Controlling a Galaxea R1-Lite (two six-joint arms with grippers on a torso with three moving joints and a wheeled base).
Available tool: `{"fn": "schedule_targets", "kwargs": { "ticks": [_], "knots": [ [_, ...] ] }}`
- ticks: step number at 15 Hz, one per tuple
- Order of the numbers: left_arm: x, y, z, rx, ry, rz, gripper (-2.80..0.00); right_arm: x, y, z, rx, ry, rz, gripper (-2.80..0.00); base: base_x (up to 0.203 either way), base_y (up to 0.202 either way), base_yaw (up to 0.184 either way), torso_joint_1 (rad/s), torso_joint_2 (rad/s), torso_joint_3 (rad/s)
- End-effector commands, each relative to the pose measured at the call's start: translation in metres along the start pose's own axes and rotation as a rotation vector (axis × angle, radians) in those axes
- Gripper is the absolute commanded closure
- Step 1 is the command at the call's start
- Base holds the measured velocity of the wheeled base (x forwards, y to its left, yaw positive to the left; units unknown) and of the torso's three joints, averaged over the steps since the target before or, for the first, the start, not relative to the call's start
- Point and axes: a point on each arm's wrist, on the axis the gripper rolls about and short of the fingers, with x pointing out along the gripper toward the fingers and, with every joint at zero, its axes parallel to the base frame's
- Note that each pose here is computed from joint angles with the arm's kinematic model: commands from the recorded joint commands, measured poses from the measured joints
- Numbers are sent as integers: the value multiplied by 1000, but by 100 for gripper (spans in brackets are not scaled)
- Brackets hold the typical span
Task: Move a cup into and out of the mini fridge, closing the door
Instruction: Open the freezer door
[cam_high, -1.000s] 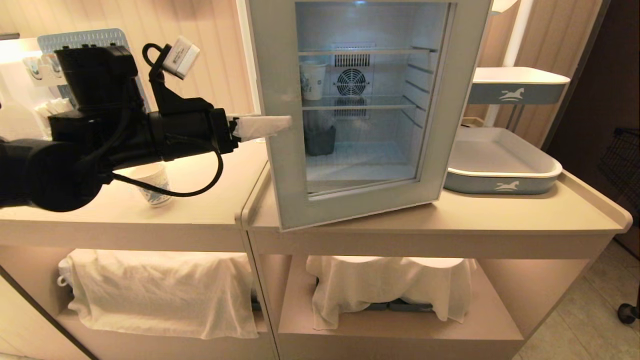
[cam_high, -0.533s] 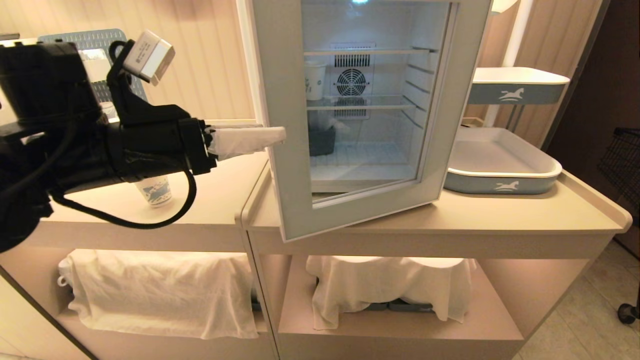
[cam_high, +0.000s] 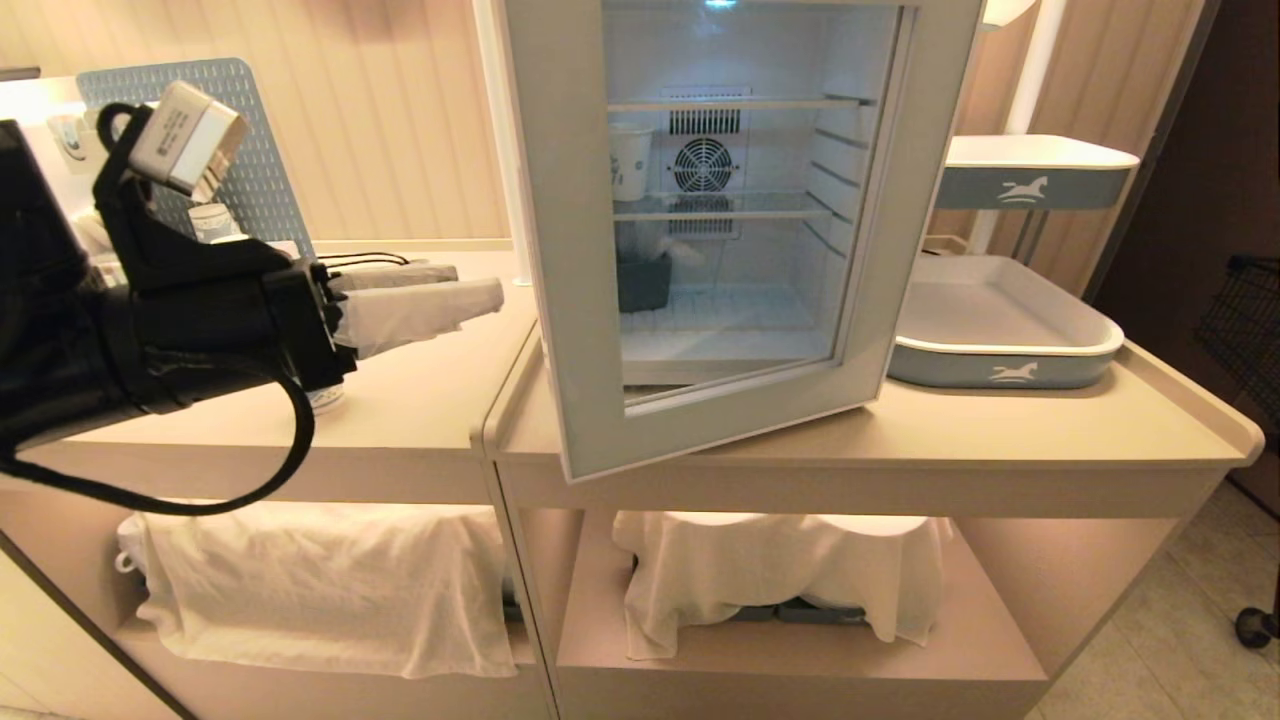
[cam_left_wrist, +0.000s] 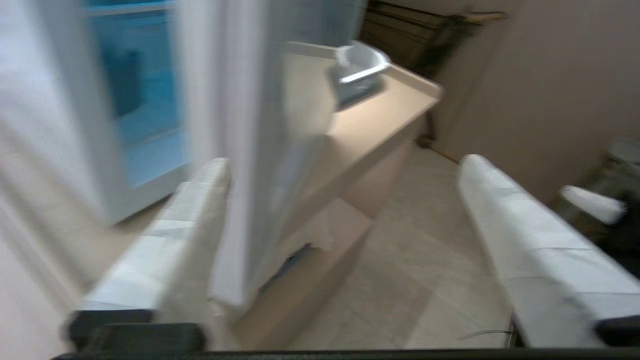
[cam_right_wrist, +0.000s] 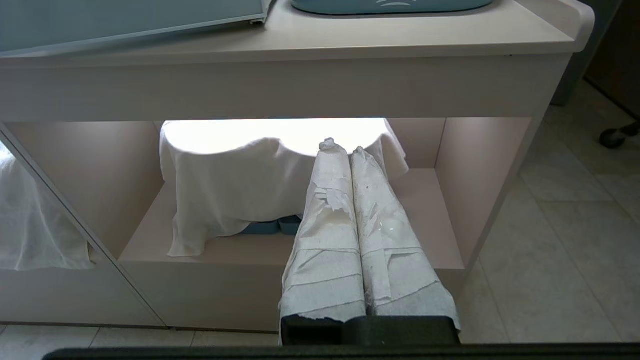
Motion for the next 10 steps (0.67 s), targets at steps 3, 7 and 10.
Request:
{"fn": "schedule_targets", "kwargs": {
  "ticks": [3,7,10],
  "knots": [
    [-2,38,-4,40,15,112,0,0,0,0,-1,1,0,0,0,0,0,0,0,0],
    [21,68,0,132,13,232,0,0,0,0,-1,1,0,0,0,0,0,0,0,0],
    [36,96,-4,266,43,329,0,0,0,0,-1,1,0,0,0,0,0,0,0,0]
  ]
}}
